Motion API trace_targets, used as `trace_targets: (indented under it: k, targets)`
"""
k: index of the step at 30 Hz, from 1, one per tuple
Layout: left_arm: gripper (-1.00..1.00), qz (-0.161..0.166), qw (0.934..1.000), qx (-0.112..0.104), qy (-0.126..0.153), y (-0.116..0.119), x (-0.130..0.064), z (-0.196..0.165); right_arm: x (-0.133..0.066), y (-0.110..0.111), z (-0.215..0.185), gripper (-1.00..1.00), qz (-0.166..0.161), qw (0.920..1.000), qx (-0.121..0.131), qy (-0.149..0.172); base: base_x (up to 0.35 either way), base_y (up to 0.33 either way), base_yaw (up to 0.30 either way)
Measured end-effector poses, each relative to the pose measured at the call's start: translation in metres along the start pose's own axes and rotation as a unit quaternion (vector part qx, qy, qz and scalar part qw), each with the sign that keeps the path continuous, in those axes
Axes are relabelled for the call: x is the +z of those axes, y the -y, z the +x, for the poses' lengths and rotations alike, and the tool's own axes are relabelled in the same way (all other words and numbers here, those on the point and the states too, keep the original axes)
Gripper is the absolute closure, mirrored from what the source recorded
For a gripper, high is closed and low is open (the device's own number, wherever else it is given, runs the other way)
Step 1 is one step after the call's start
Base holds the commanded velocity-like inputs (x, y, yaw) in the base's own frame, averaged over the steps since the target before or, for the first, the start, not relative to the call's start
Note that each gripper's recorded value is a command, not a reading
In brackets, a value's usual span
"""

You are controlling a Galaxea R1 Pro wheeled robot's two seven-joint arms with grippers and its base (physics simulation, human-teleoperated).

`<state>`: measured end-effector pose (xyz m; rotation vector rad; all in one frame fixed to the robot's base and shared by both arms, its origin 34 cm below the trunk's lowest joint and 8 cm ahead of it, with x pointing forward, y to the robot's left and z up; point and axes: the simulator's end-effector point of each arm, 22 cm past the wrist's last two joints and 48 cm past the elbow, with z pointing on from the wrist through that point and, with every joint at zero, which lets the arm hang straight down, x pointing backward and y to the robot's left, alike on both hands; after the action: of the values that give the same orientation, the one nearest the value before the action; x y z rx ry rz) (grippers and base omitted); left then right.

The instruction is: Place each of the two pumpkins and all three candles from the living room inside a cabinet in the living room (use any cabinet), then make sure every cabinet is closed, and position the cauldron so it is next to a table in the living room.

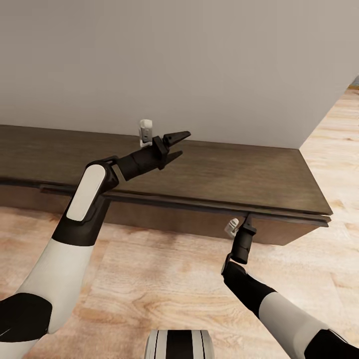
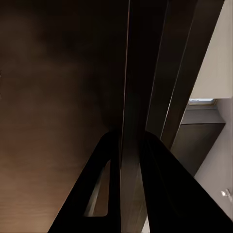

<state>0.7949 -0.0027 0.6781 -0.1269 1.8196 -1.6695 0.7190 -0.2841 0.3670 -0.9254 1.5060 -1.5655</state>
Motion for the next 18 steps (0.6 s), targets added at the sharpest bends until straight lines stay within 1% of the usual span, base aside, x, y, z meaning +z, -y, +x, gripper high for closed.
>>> trace_targets:
  k: [2,5,9,12,15,18]
  targets:
    - [-1.0,0.001,1.0,0.0,0.002,-0.001,-0.005,-0.001,0.002,0.0,-0.001,1.0,-0.005,1.0,0.004,-0.006,0.0,0.0,0.0]
    - [-1.0,-0.004,1.0,-0.007,0.006,-0.008,-0.009,0.001,0.003,0.0,-0.001,1.0,-0.005,1.0,0.002,-0.006,-0.008,0.0,0.0]
    - [-1.0,-0.012,0.9998,-0.016,0.006,-0.019,-0.012,0.005,0.005,0.0,-0.004,1.0,-0.008,0.9999,0.01,-0.004,-0.186,0.0,0.0]
    - [-1.0,-0.013,0.9998,-0.017,0.006,-0.02,-0.012,0.006,0.004,0.0,-0.004,1.0,-0.008,0.9999,0.008,-0.003,-0.066,0.0,0.0]
    - [-1.0,-0.014,0.9998,-0.017,0.005,-0.02,-0.012,0.006,0.004,0.0,-0.006,1.0,-0.008,0.9999,0.008,-0.001,-0.213,0.0,0.0]
    - [-1.0,-0.013,0.9997,-0.017,0.005,-0.02,-0.012,0.006,0.003,0.0,-0.007,1.0,-0.007,0.9999,0.008,0.002,-0.101,0.0,0.0]
